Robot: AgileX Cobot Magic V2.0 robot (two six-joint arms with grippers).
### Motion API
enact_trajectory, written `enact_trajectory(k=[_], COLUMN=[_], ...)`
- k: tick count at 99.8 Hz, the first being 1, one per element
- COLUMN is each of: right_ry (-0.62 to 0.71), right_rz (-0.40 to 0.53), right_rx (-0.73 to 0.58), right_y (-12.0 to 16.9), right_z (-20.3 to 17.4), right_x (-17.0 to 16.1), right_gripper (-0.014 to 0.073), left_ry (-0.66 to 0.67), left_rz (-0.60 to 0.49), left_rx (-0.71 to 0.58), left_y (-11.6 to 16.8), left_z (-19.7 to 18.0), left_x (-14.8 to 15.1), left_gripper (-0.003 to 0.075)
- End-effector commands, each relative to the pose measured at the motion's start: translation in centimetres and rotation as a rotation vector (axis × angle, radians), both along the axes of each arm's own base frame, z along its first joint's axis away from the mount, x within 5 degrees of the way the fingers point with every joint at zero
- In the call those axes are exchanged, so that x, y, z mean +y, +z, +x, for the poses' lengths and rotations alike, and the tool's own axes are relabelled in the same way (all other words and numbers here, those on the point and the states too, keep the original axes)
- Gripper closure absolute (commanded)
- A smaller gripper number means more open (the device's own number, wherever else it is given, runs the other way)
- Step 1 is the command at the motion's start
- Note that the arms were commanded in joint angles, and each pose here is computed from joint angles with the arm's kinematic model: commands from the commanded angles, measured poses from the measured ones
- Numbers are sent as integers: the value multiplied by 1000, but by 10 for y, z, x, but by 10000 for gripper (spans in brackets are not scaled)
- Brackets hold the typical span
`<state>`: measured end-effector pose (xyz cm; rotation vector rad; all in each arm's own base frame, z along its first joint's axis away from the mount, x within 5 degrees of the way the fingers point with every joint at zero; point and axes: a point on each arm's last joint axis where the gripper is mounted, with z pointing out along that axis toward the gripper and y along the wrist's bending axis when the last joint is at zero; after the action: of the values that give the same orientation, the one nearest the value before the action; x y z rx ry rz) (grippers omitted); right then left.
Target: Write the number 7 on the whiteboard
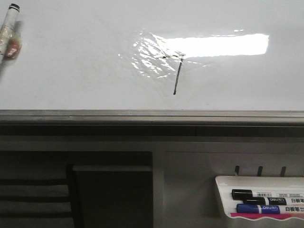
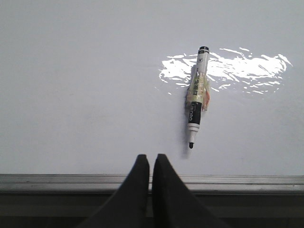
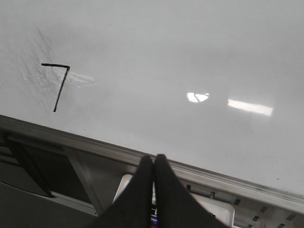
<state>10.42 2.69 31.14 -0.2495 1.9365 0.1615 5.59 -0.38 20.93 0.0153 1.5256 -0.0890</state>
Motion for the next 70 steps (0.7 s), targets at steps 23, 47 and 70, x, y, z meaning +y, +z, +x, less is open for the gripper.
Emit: enact_trajectory(k=[23,47,70], right_ry=[-21,-199,-293], right_rz=[2,23,94], right_rx=[-145,-350,-490], right_y=[16,-22,-73], right_z=[-7,-38,-47], right_x=[-5,-24,-29], right_gripper=[666,666,666], left_ry=[10,10,10], left_rz=[-14,-14,-14], left_rx=[-75,-75,-75], left_y=[-3,-3,-3], left_z=[-1,-1,-1], left_x=[1,1,1], left_gripper=[741,741,741])
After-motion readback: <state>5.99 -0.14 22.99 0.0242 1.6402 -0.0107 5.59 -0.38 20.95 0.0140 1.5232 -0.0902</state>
